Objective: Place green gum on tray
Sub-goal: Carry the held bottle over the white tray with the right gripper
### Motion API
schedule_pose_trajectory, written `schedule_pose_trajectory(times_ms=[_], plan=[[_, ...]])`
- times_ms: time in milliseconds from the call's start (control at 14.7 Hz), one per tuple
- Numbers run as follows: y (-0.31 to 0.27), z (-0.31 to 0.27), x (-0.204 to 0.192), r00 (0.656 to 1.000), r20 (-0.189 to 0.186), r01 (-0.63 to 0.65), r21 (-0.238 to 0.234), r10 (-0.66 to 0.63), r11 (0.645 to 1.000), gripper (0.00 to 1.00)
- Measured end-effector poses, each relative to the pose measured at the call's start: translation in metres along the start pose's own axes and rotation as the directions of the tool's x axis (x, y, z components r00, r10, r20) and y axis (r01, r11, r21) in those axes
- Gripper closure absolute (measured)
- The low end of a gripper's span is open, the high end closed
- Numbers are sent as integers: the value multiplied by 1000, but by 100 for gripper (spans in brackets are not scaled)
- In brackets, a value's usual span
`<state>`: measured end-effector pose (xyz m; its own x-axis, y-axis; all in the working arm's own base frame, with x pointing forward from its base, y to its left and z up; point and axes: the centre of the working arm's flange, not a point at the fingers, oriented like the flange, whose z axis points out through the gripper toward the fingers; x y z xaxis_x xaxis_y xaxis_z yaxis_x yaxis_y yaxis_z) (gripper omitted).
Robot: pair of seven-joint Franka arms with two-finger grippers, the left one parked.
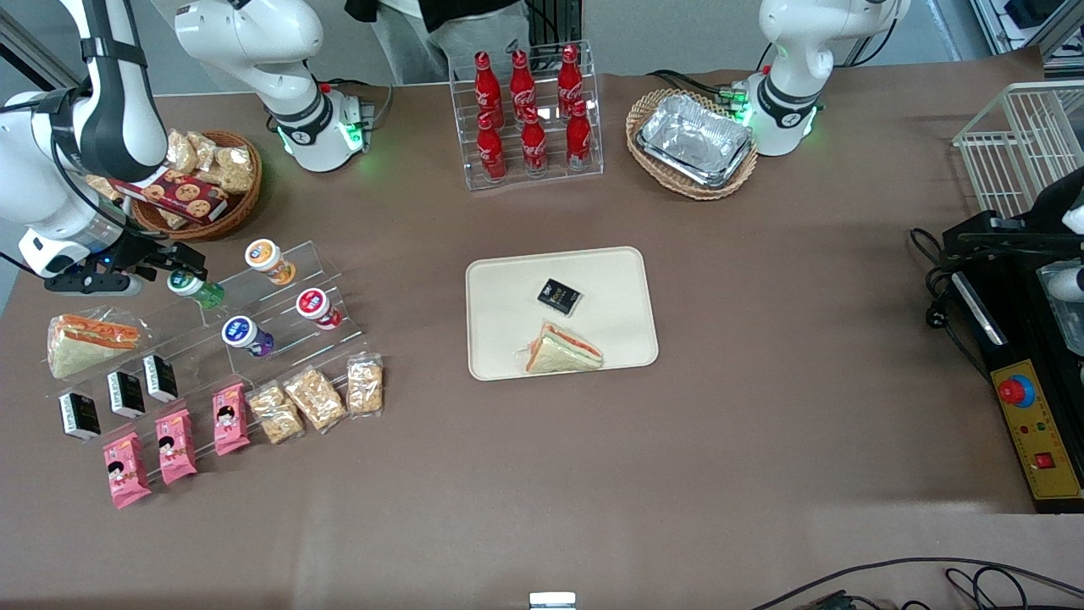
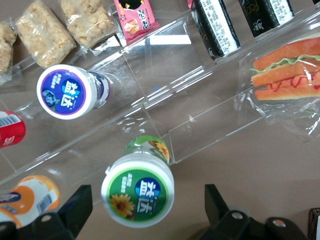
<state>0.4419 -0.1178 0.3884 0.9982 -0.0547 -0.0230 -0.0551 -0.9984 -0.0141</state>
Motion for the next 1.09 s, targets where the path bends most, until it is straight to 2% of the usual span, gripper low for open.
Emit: schedule_pose_trajectory(times_ms=[272, 612, 680, 816, 884, 1088], plan=[[-5, 8, 3, 1000, 8, 8, -2, -8, 1000, 0], [-9, 12, 5, 1000, 8, 13, -4, -13, 1000, 7], [-10, 12, 5, 1000, 8, 15, -4, -14, 1000, 15], [-10, 12, 6, 1000, 7, 15, -4, -15, 1000, 37], [-10, 12, 6, 1000, 7, 14, -4, -14, 1000, 41], [-10, 11, 6, 1000, 4, 14, -5, -14, 1000, 41]])
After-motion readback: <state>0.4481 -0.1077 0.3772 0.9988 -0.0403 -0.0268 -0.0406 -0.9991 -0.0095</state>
